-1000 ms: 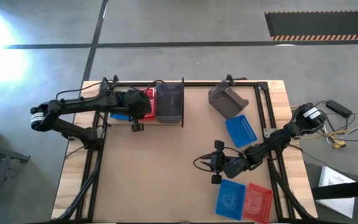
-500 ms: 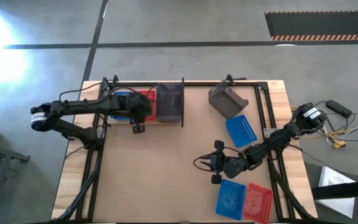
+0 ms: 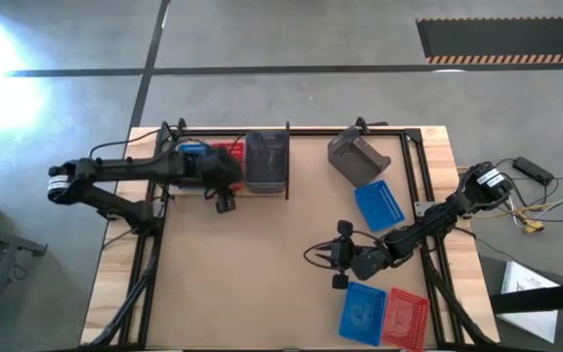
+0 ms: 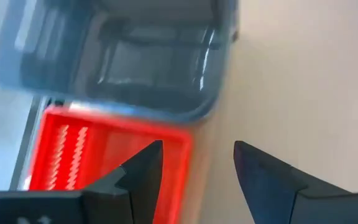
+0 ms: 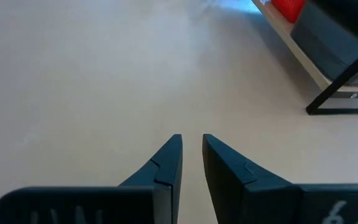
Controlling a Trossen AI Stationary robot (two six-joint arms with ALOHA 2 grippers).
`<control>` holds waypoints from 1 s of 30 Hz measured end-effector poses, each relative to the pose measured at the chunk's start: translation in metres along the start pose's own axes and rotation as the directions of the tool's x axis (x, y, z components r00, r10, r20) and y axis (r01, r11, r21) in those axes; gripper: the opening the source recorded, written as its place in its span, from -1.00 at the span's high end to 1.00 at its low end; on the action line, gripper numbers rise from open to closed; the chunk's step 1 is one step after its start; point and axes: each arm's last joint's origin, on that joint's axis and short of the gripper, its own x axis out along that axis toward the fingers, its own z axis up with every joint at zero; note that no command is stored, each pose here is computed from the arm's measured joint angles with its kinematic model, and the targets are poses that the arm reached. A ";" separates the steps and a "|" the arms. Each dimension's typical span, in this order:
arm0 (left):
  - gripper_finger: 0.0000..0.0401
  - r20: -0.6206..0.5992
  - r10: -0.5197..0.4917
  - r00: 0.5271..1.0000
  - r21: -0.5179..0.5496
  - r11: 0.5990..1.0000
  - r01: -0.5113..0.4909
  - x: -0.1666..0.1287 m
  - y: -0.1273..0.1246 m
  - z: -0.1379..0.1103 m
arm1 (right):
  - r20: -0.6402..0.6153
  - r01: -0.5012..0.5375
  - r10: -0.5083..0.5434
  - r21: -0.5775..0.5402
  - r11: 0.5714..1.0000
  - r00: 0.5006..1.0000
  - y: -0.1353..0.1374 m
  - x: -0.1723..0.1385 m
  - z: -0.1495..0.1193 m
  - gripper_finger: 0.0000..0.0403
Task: Stack baskets on shelf by color
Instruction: Stack the red bin on the stacked red bins on the shelf
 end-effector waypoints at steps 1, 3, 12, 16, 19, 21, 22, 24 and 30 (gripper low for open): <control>0.09 0.027 -0.007 1.000 0.000 1.000 0.007 0.000 -0.006 0.002 | -0.004 0.001 -0.001 0.016 1.000 1.000 0.000 0.000 0.000 0.72; 0.09 0.078 -0.027 0.997 0.013 1.000 0.026 0.001 -0.019 0.004 | -0.021 0.001 -0.001 0.021 1.000 1.000 0.000 0.000 -0.002 0.72; 0.09 0.401 -0.162 0.901 0.131 0.984 0.119 -0.001 -0.099 0.003 | -0.232 0.055 -0.048 0.021 0.998 0.971 -0.002 -0.027 0.014 0.89; 0.09 0.543 -0.239 0.805 0.154 0.971 0.184 0.000 -0.125 -0.007 | -0.323 0.081 -0.071 0.017 0.997 0.944 0.004 -0.049 0.033 0.95; 0.09 0.617 -0.264 0.741 0.153 0.964 0.217 0.005 -0.134 -0.017 | -0.375 0.101 -0.079 0.038 0.994 0.924 0.011 -0.065 0.047 0.96; 0.09 0.653 -0.269 0.708 0.146 0.962 0.231 0.009 -0.136 -0.024 | -0.410 0.087 -0.046 0.082 0.993 0.911 0.017 -0.074 0.055 0.96; 0.09 0.662 -0.268 0.699 0.142 0.962 0.235 0.012 -0.137 -0.028 | -0.433 0.075 -0.021 0.109 0.991 0.901 0.021 -0.078 0.058 0.96; 0.09 0.680 -0.267 0.683 0.135 0.961 0.241 0.016 -0.137 -0.034 | -0.474 0.036 0.055 0.179 0.983 0.879 0.030 -0.087 0.063 0.96; 0.09 0.713 -0.259 0.651 0.120 0.961 0.250 0.021 -0.136 -0.043 | -0.531 -0.034 0.259 0.397 0.917 0.807 0.068 -0.114 0.066 0.96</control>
